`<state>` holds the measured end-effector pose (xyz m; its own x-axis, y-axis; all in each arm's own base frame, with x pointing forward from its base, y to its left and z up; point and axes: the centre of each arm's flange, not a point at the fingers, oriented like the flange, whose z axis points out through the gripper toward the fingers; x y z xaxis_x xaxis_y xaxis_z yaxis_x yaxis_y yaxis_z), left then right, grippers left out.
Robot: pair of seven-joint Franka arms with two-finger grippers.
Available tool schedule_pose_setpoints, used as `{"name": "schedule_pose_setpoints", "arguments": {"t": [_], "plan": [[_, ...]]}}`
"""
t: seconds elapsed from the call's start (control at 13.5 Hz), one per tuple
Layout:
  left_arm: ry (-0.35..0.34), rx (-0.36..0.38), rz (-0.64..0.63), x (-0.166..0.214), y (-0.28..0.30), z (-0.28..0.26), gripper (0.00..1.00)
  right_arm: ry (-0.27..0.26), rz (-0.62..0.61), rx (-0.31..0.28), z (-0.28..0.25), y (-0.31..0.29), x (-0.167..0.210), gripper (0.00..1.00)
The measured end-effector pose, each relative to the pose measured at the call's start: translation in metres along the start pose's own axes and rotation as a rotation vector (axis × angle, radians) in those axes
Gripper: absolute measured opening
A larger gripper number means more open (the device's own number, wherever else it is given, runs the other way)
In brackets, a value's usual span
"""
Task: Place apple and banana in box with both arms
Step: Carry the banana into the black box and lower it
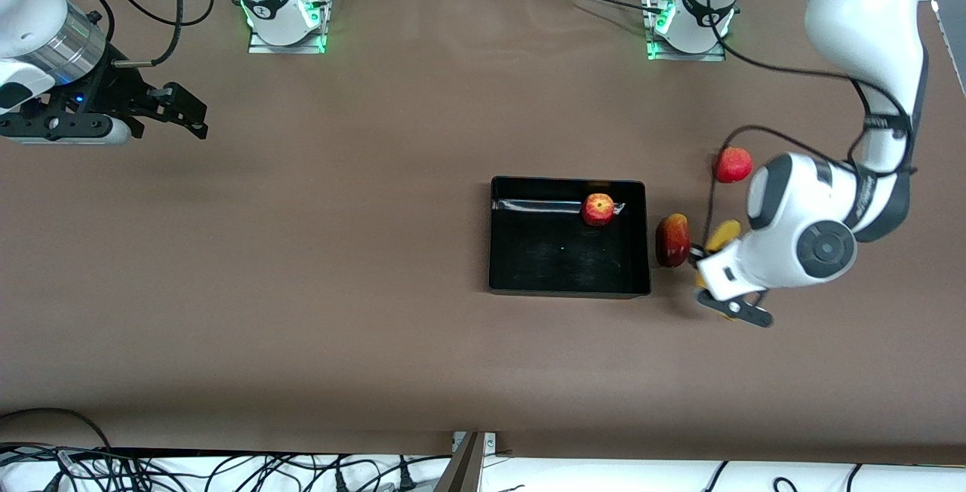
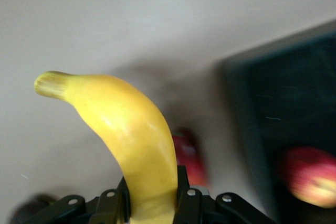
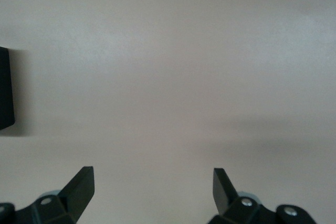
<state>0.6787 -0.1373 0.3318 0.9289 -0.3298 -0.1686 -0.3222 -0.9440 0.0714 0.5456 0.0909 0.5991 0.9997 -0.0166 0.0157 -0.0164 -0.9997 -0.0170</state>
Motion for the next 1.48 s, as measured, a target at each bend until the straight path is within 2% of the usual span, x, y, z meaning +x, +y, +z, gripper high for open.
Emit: {"name": "schedule_pose_setpoints", "arguments": {"t": [0.15, 0.3, 0.44, 0.59, 0.81, 0.96, 1.11, 1.33, 1.48], "plan": [[-0.007, -0.055, 0.000, 0.002, 0.075, -0.011, 0.34, 0.000, 0.000, 0.000, 0.000, 0.000, 0.000, 1.00], [-0.027, -0.063, -0.013, 0.004, 0.150, 0.006, 0.34, 0.000, 0.000, 0.000, 0.000, 0.000, 0.000, 1.00], [0.013, -0.067, -0.026, 0.012, 0.213, 0.039, 0.34, 0.000, 0.000, 0.000, 0.000, 0.000, 0.000, 1.00], [0.036, -0.082, -0.044, 0.019, 0.248, 0.085, 0.34, 0.000, 0.000, 0.000, 0.000, 0.000, 0.000, 1.00], [0.035, -0.091, -0.118, 0.028, 0.253, 0.141, 0.34, 0.000, 0.000, 0.000, 0.000, 0.000, 0.000, 1.00], [0.021, -0.090, -0.154, 0.028, 0.254, 0.152, 0.51, 0.000, 0.000, 0.000, 0.000, 0.000, 0.000, 1.00], [0.049, -0.093, -0.176, 0.033, 0.250, 0.131, 0.69, 0.000, 0.000, 0.000, 0.000, 0.000, 0.000, 1.00], [0.095, -0.059, -0.244, 0.034, 0.191, 0.036, 0.99, 0.000, 0.000, 0.000, 0.000, 0.000, 0.000, 1.00], [0.126, -0.026, -0.289, 0.015, 0.138, -0.043, 1.00, 0.000, -0.001, 0.000, 0.000, -0.001, 0.000, 1.00]]}}
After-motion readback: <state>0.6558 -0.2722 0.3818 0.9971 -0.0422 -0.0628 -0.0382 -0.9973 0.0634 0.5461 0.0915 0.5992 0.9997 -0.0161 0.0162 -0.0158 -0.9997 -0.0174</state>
